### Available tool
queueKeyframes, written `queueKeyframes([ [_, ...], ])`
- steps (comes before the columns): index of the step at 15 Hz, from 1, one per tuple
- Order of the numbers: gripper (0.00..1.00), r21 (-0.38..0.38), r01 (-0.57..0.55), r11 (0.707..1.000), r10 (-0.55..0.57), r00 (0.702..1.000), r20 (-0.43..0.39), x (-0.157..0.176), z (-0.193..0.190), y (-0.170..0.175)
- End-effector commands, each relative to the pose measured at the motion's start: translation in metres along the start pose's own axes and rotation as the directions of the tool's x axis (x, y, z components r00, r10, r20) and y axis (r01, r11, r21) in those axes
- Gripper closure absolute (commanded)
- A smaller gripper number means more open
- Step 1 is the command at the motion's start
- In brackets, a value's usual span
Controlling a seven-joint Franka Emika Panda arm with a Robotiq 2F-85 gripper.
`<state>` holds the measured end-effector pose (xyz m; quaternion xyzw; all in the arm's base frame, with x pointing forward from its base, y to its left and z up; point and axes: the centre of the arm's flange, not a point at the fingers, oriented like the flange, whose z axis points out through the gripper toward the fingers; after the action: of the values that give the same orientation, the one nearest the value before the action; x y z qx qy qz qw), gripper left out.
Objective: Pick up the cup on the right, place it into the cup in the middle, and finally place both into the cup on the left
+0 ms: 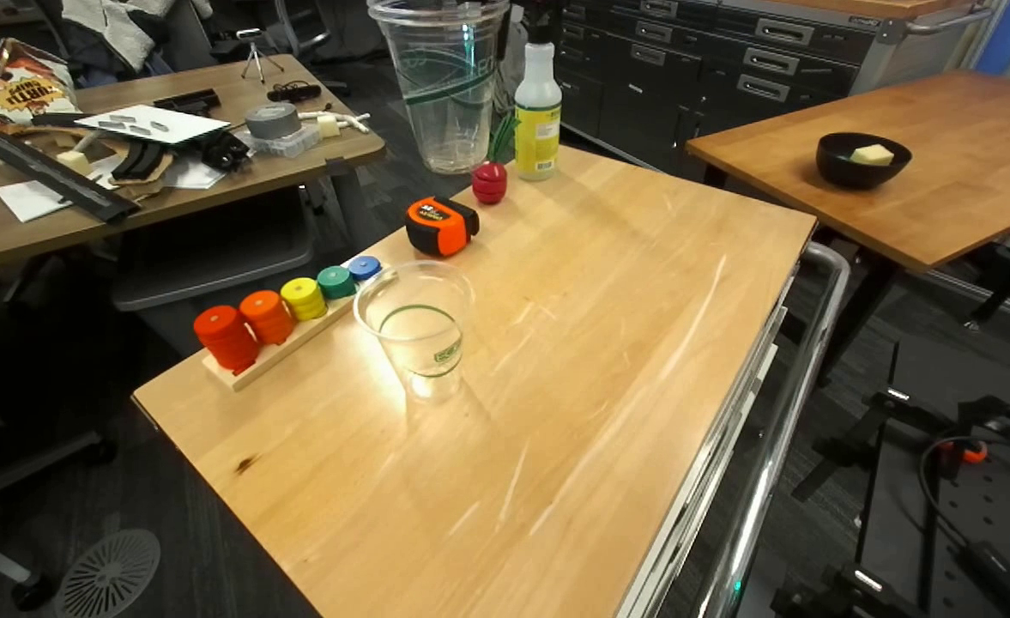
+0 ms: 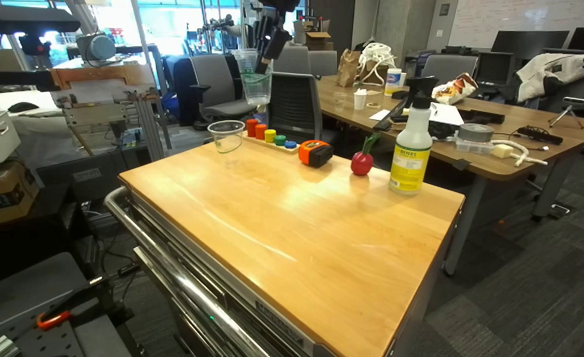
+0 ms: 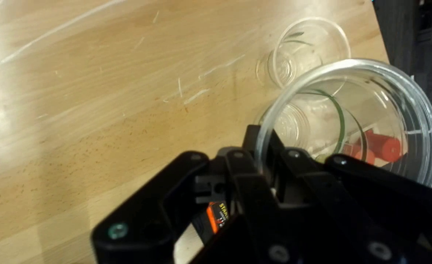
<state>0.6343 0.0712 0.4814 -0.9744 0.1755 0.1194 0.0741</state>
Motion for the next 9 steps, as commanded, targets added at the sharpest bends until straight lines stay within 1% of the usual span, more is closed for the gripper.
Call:
queueKeyframes([
  [1, 0.98, -0.024, 0.087, 0.996, -0.087, 0.996, 0.036, -0.044, 0.014, -0.022],
  [5, 0.98, -0.04, 0.16, 0.986, -0.157, 0.984, 0.083, -0.062, 0.041, -0.042],
  [9, 0.98, -0.051, 0.214, 0.976, -0.21, 0.975, 0.069, -0.06, 0.063, -0.05],
])
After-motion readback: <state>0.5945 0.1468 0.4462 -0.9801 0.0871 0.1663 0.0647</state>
